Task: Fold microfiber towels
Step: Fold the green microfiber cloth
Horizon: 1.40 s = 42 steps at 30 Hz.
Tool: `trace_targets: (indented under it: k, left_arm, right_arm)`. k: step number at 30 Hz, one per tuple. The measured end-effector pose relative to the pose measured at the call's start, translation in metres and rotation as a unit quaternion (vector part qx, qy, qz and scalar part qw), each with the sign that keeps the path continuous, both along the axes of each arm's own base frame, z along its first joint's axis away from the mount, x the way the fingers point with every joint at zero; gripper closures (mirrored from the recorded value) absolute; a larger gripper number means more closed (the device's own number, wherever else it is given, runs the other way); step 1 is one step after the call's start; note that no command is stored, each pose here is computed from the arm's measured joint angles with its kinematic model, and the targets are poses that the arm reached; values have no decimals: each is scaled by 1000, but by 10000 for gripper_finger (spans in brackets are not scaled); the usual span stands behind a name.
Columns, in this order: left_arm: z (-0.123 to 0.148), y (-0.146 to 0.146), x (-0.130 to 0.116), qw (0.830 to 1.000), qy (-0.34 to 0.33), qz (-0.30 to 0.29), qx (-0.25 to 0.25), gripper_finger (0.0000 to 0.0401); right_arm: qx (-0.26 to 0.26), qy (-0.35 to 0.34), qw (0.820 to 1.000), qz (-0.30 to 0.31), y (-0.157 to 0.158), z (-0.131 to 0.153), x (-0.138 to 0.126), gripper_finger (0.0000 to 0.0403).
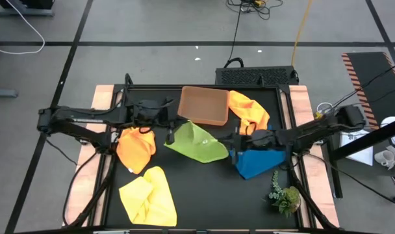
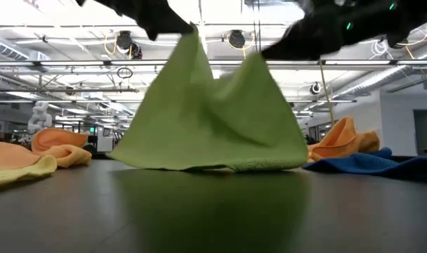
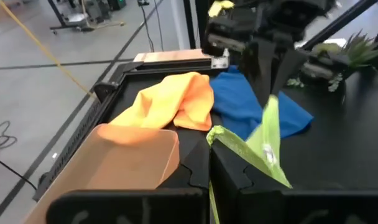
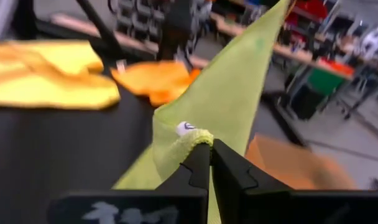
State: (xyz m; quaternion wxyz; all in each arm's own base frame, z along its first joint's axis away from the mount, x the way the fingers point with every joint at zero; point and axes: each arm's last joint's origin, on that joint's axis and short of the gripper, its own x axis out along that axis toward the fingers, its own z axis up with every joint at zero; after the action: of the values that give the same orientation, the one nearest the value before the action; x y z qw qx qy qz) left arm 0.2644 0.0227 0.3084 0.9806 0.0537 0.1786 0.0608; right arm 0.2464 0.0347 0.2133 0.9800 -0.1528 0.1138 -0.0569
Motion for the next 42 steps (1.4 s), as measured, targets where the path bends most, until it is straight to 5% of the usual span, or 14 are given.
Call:
trace_targets:
  k: [14,22,31,42]
  left_arm:
    - [34,-88,-40,994,-83,-62,-21,398]
    - [41,-129,-55,986,-122,-94,-62,397]
    - [-11,-112,-55,995,-18,44,-90,396]
    - [-89,-57,-51,981,24,114,-156,398]
  right_arm:
    - [13,-166,979,121,47,56,-38,403]
    - [26,-199,964,175,76,83,-45,403]
    - [66,-81,994,30,59,49,-35,403]
    - [120,11,987,-104,6,-20,-39,403]
